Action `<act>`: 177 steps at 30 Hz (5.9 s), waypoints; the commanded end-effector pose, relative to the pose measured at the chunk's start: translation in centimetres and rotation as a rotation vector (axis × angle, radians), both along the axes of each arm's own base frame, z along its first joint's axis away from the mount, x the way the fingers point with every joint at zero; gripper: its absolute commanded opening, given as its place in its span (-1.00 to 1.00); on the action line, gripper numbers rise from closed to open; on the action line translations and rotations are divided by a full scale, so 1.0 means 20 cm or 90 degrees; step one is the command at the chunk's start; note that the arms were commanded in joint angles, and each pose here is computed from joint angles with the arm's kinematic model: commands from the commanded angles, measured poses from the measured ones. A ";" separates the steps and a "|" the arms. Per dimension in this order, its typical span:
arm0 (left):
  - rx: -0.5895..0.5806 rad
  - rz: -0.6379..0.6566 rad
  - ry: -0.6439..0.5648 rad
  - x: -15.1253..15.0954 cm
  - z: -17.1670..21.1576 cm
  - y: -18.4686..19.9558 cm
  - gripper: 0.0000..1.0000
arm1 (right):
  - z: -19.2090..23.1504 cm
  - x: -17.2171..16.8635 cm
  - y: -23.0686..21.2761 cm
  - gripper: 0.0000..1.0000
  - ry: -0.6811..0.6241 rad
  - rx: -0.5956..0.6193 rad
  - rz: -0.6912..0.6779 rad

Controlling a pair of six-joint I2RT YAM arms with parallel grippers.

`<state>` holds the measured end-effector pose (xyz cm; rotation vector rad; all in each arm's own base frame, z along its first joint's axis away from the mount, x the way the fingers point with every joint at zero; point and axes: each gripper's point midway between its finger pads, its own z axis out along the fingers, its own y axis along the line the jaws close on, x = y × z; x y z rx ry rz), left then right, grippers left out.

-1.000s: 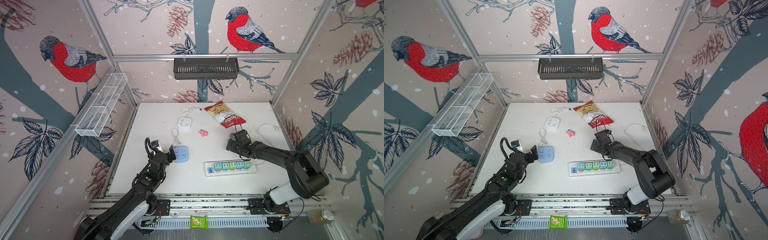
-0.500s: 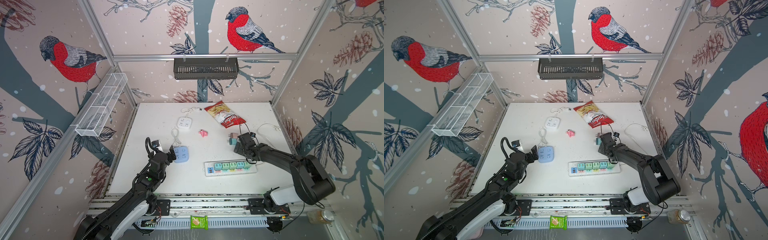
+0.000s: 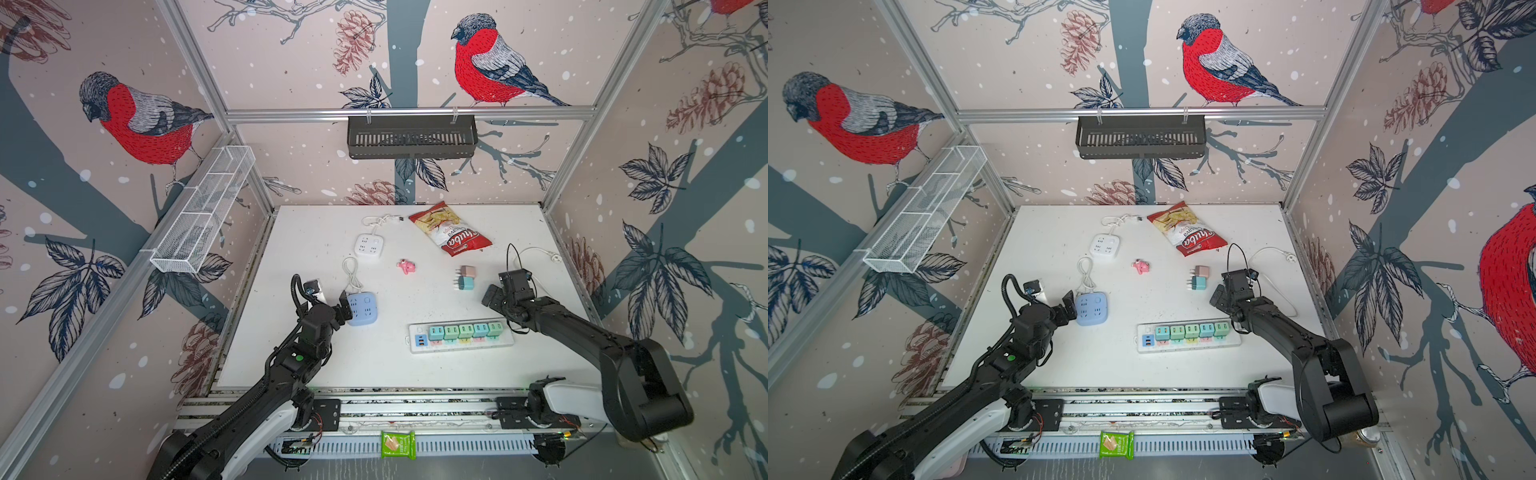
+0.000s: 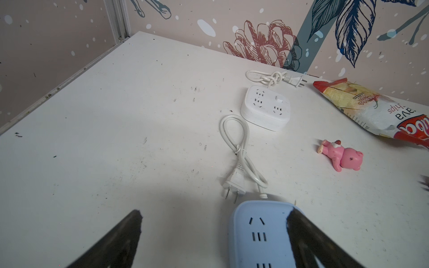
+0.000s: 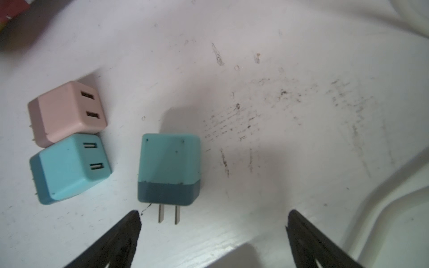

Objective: Insert the plug
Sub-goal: 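Close the right gripper on the teal adapter and lift it, then carry the teal adapter toward the left gripper while the left reaches to meet it, then close the left gripper on the teal adapter held by the right gripper, then carry the teal adapter to the blue socket box while the right withdraws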

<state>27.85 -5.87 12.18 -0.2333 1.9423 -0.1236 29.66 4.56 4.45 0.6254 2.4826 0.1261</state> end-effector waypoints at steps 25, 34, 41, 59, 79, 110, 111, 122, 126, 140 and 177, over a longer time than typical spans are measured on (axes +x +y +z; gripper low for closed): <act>-0.016 -0.002 -0.019 0.03 0.05 -0.02 0.94 | -0.16 0.15 0.04 0.43 0.073 -0.049 0.057; -0.015 -0.006 -0.020 0.03 0.05 -0.03 0.94 | -0.22 0.15 0.04 0.28 0.098 -0.054 0.058; -0.015 -0.006 -0.019 0.03 0.05 -0.03 0.94 | -0.21 0.15 0.04 -0.02 0.090 -0.053 0.057; -0.013 -0.006 -0.022 0.04 0.06 -0.03 0.94 | 0.48 0.32 0.26 -0.26 -0.193 -0.052 0.096; -0.080 -0.087 -0.027 0.04 0.16 -0.17 0.95 | 1.02 -0.20 0.95 -0.37 -0.668 -0.069 0.498; -0.211 -0.641 -0.015 -0.49 0.76 -0.98 0.47 | 0.90 -0.59 1.21 -0.64 -0.890 -0.225 0.797; -0.202 -0.653 -0.008 -0.51 0.75 -1.01 0.45 | 0.90 -0.60 1.21 -0.64 -0.893 -0.228 0.800; -0.178 -0.670 0.020 -0.55 0.71 -1.10 0.36 | 0.90 -0.63 1.24 -0.64 -0.907 -0.246 0.802; -0.178 -0.689 0.034 -0.56 0.68 -1.14 0.33 | 0.91 -0.64 1.26 -0.64 -0.917 -0.249 0.804; -0.147 -0.686 0.093 -0.53 0.53 -1.22 0.17 | 0.91 -0.66 1.33 -0.66 -0.927 -0.281 0.797; -0.034 -0.570 0.105 -0.12 0.95 -1.02 -1.00 | 1.08 -0.67 1.03 0.99 -1.014 -0.271 0.621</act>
